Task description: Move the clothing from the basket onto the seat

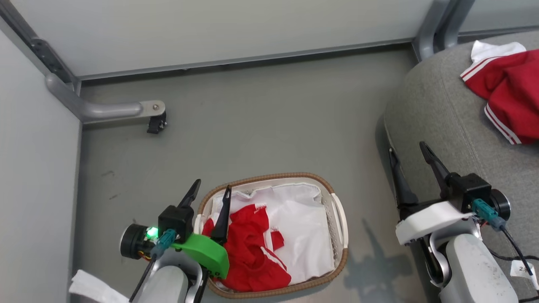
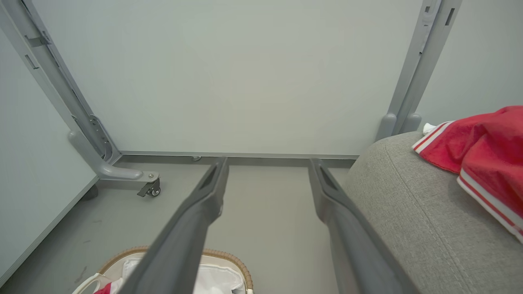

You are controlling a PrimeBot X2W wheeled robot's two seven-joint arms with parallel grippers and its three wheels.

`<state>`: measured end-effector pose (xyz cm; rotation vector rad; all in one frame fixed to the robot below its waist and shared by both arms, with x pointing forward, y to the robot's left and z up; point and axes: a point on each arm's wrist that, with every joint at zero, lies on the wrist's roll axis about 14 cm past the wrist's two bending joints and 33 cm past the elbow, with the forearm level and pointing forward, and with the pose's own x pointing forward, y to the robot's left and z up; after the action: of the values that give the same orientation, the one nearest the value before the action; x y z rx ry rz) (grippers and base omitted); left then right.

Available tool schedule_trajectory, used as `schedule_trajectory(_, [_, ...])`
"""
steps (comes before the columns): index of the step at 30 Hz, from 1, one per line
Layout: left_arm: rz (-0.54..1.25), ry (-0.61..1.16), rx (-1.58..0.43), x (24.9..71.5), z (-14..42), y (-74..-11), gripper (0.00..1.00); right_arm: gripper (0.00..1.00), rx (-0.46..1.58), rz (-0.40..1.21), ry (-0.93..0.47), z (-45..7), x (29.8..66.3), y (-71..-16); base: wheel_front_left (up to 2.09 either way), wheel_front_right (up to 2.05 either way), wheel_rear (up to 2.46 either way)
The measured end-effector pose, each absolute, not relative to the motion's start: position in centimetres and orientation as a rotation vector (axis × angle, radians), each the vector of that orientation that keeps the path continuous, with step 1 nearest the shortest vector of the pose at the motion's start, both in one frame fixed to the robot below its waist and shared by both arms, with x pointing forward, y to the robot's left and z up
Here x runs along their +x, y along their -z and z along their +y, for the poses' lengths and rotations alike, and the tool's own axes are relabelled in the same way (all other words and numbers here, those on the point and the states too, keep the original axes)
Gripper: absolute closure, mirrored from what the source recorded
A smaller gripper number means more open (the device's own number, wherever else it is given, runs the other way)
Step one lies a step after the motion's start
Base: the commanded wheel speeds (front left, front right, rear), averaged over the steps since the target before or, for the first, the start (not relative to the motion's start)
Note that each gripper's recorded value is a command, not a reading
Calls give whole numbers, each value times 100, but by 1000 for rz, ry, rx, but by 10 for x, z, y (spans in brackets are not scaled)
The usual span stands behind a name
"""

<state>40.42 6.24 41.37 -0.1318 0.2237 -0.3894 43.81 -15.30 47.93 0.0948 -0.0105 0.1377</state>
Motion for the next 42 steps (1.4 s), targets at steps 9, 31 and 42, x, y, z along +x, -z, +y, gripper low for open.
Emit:
schedule_trajectory(9, [488,530,-67,404,27,-326,0,0,102,46,-119,-161,463,-450,0,0,0])
schedule_trajectory(31, [1113,787,9,323,-14,-154,0,0,124,248,-20,-199,469,-360,0,0,0])
schedule_trajectory(42, [1173,872,-16,307,-38,-129,51,0,109,320,16,-213,460,-334,0,0,0])
